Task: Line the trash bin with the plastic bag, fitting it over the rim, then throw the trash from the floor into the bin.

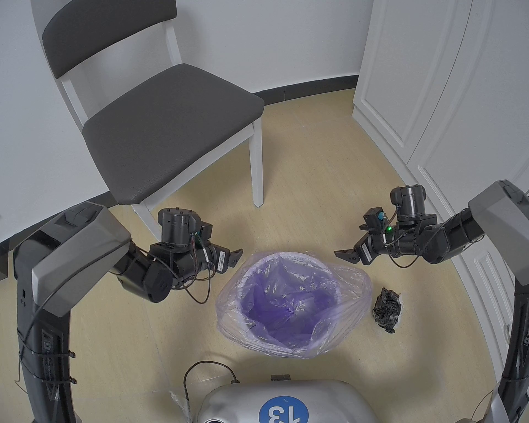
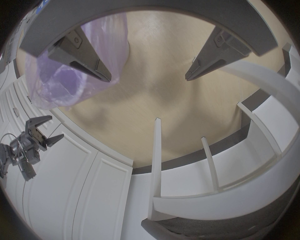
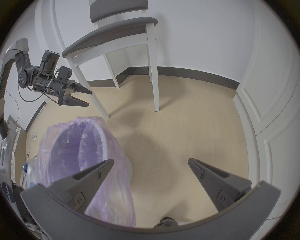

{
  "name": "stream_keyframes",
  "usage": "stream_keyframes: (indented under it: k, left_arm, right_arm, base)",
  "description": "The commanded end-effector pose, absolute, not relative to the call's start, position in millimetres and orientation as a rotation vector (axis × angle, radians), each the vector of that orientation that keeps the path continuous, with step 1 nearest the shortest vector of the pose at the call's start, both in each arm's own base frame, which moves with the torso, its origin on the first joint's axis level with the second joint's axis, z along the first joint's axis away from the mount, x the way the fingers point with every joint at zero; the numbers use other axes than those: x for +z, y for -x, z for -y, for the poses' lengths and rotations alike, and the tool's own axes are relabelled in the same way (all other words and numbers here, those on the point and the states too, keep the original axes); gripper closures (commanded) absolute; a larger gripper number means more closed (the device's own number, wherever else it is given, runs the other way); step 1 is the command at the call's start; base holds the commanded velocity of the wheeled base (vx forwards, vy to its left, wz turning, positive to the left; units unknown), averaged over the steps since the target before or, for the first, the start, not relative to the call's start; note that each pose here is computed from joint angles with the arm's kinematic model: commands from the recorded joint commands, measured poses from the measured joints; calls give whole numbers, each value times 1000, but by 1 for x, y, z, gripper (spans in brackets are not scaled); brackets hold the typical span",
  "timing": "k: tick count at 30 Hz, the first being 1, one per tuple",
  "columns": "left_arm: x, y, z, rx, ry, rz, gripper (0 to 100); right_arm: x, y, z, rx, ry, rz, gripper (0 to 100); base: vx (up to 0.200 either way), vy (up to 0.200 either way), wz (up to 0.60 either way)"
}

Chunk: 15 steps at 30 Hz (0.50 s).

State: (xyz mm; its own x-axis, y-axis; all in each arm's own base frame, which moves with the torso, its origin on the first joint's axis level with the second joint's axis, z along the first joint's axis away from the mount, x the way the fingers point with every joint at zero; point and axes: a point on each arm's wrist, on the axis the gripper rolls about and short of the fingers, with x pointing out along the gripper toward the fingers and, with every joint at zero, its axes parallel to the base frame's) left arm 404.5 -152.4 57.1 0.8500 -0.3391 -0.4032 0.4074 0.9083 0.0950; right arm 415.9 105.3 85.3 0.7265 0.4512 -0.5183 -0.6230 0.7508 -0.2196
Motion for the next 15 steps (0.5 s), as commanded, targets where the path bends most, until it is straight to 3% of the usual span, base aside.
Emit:
stream_keyframes:
  k: [1,6,15]
  left_arm:
    - [62,-359,145,-418,-171,-357,0]
    - [51,-335,134,-415,-168,-356,0]
    - [37,-311,126,-437,-128,-414,0]
  right_arm:
    - [83,-375,-90,629,455,-522,0]
    - [58,-353,-87,666,479,-619,0]
    - [41,-333,-89,686,486,-635,0]
  base:
    - [0,0,0]
    - [0,0,0]
    - [0,0,0]
